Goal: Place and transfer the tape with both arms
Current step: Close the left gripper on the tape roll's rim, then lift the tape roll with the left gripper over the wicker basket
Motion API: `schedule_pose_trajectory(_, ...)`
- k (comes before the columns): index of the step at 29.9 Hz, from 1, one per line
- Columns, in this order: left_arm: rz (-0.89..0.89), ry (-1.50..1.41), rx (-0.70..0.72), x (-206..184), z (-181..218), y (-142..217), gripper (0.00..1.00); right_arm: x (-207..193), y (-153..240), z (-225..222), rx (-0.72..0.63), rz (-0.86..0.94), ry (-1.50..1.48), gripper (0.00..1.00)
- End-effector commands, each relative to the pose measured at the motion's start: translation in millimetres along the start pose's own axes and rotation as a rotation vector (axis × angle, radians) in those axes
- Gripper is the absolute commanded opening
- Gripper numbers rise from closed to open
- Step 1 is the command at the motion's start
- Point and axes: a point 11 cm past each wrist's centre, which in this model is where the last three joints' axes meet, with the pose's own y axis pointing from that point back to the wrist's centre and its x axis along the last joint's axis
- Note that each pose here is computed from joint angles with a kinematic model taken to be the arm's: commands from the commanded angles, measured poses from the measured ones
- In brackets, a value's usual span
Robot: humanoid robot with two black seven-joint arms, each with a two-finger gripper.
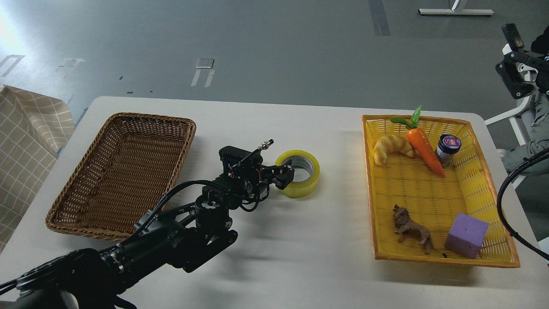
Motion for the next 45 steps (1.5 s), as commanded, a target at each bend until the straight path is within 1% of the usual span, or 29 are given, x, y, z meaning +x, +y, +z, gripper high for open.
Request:
schedule_pose_trajectory(1, -0.002, 0.002, -0.005, 0, 2, 0, 0.87, 0, 0, 1, -0.002, -0.001, 0.0, 1.0)
schedule_pose_trajectory(9, -0.017, 0.01, -0.016, 0, 4, -1, 0.87, 2, 4, 5, -0.026, 0.01, 0.022, 1.0)
schedule_pose_trajectory(11, -0.018, 0.013, -0.019, 0, 6, -1, 0.81, 2, 6, 7, -0.03, 0.014, 0.022, 1.0)
schedule_pose_trajectory(12, -0.018, 0.013, -0.019, 0, 6, -1, 0.81, 2, 6, 7, -0.03, 0.014, 0.022, 1.0)
schedule_pose_trajectory(14, -0.029, 0.013, -0.019, -2, 6, -1, 0.69, 3, 7, 8, -0.035, 0.018, 0.022, 1.0)
schedule_pose_trajectory(19, -0.048, 0.028, -0.018, -3, 6, -1, 0.67, 4, 8, 9, -0.04, 0.02, 0.028, 1.0)
schedule_pose_trajectory(22, -0.068, 0.029, -0.022, -5, 7, -1, 0.57, 4, 8, 9, -0.042, 0.02, 0.032, 1.0)
schedule_pose_trajectory(25, -0.077, 0.039, -0.021, -5, 7, -1, 0.52, 4, 8, 9, -0.042, 0.022, 0.032, 1.0)
schedule_pose_trajectory(26, -0.08, 0.046, -0.021, -5, 7, -1, 0.46, 4, 8, 9, -0.043, 0.023, 0.032, 1.0)
schedule_pose_trajectory(27, -0.081, 0.05, -0.022, -5, 7, -1, 0.43, 5, 8, 10, -0.044, 0.024, 0.031, 1.0)
schedule_pose_trajectory(28, -0.081, 0.054, -0.019, -5, 5, -1, 0.37, 7, 9, 11, -0.047, 0.031, 0.029, 1.0)
schedule_pose_trajectory(30, -0.083, 0.055, -0.019, -5, 5, -1, 0.31, 8, 10, 12, -0.049, 0.034, 0.027, 1.0)
schedule_pose_trajectory(35, -0.076, 0.065, -0.032, -2, 9, -1, 0.31, 10, 11, 14, -0.056, 0.041, 0.027, 1.0)
schedule_pose_trajectory(38, -0.063, 0.066, -0.036, 7, 10, -2, 0.31, 11, 13, 16, -0.068, 0.047, 0.042, 1.0)
schedule_pose_trajectory(41, -0.044, 0.05, -0.069, 26, 17, -1, 0.21, 11, 13, 17, -0.071, 0.047, 0.047, 1.0)
schedule_pose_trajectory(43, -0.053, 0.042, -0.082, 35, 21, -2, 0.1, 10, 13, 17, -0.07, 0.046, 0.046, 1.0)
schedule_pose_trajectory(45, -0.05, 0.053, -0.086, 40, 21, -3, 0.1, 10, 13, 17, -0.07, 0.046, 0.046, 1.0)
